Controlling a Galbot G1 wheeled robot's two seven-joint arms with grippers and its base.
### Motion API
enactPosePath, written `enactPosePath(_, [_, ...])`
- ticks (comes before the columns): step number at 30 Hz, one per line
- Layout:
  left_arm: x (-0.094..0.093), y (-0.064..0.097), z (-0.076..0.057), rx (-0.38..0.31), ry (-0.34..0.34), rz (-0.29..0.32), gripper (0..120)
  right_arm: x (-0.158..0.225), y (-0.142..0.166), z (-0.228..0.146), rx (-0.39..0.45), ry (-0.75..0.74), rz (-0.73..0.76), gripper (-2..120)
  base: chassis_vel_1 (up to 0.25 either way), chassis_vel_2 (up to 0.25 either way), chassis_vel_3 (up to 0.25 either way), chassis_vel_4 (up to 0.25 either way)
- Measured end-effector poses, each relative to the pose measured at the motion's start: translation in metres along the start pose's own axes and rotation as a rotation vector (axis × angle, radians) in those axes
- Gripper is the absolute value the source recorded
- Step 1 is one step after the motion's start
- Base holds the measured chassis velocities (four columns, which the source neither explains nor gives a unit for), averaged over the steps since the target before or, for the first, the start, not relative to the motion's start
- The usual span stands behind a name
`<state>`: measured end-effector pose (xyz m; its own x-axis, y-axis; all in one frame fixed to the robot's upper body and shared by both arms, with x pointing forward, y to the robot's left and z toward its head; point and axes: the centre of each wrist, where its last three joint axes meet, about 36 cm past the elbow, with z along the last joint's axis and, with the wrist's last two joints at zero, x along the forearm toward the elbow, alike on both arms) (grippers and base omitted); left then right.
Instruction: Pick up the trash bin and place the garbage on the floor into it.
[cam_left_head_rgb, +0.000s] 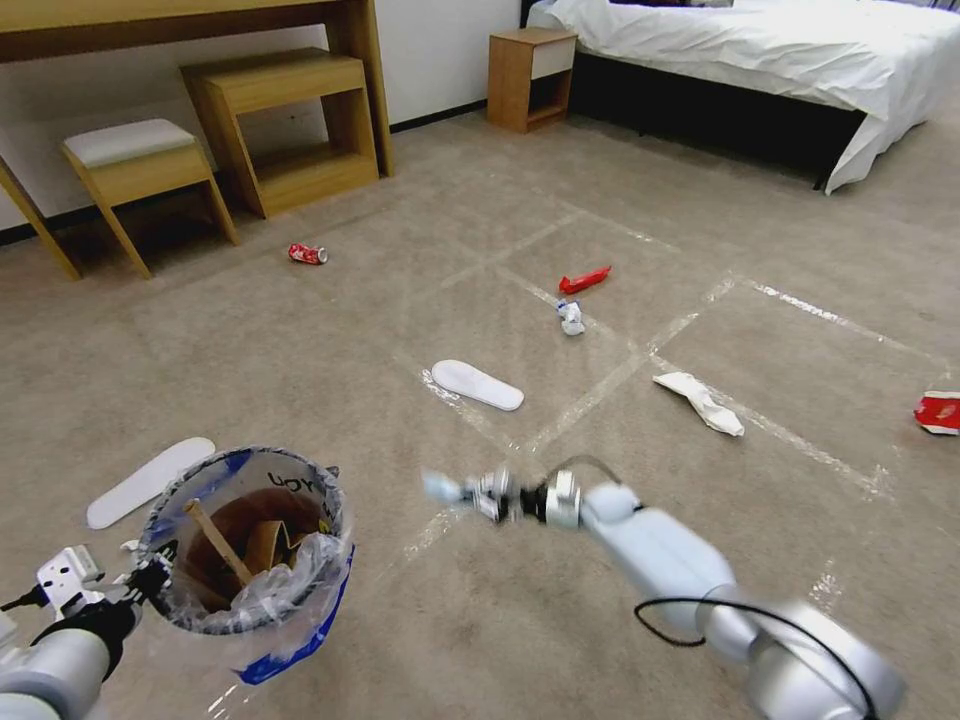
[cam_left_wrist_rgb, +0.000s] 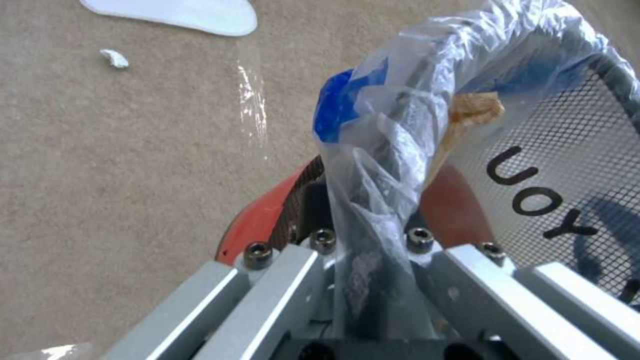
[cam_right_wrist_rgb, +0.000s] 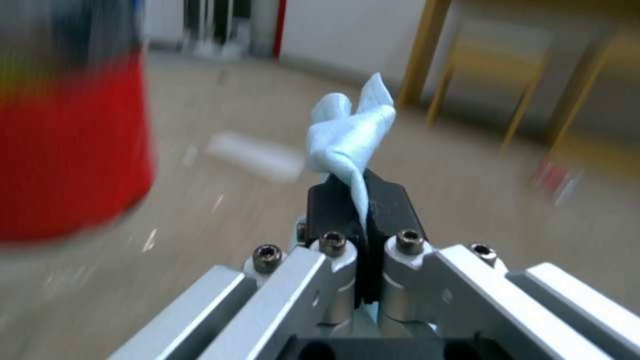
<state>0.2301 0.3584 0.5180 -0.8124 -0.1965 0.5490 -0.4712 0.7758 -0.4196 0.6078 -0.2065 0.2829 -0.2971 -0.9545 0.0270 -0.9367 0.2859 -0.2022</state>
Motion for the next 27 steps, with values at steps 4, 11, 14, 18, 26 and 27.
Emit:
enactPosePath(4, [0.001, 0.0, 0.0, 0.001, -0.002, -0.006, 0, 0.03, -0.056, -0.121, 0.173, -0.157, 0.075, 0, 0.0, 0.0, 0.0, 0.0])
enactPosePath(11, [0.001, 0.001, -0.001, -0.001, -0.005, -0.009, 0, 0.04, -0.08, -0.223, 0.302, -0.296, 0.104, 0, 0.0, 0.0, 0.0, 0.0])
enactPosePath(14, [0.001, 0.001, 0.0, 0.001, -0.004, -0.01, 0, 0.037, -0.082, -0.25, 0.313, -0.348, 0.096, 0, 0.0, 0.0, 0.0, 0.0])
enactPosePath(18, [-0.001, 0.0, 0.001, 0.008, -0.001, -0.009, 0, 0.024, -0.067, -0.286, 0.263, -0.432, 0.042, 0, 0.0, 0.0, 0.0, 0.0])
enactPosePath(26, [-0.003, 0.001, 0.003, 0.016, -0.001, -0.01, 0, -0.026, -0.013, -0.321, 0.168, -0.487, -0.172, 0, 0.0, 0.0, 0.0, 0.0])
enactPosePath(27, [-0.003, 0.001, 0.004, 0.018, -0.001, -0.009, 0, -0.037, -0.003, -0.319, 0.162, -0.481, -0.211, 0, 0.0, 0.0, 0.0, 0.0])
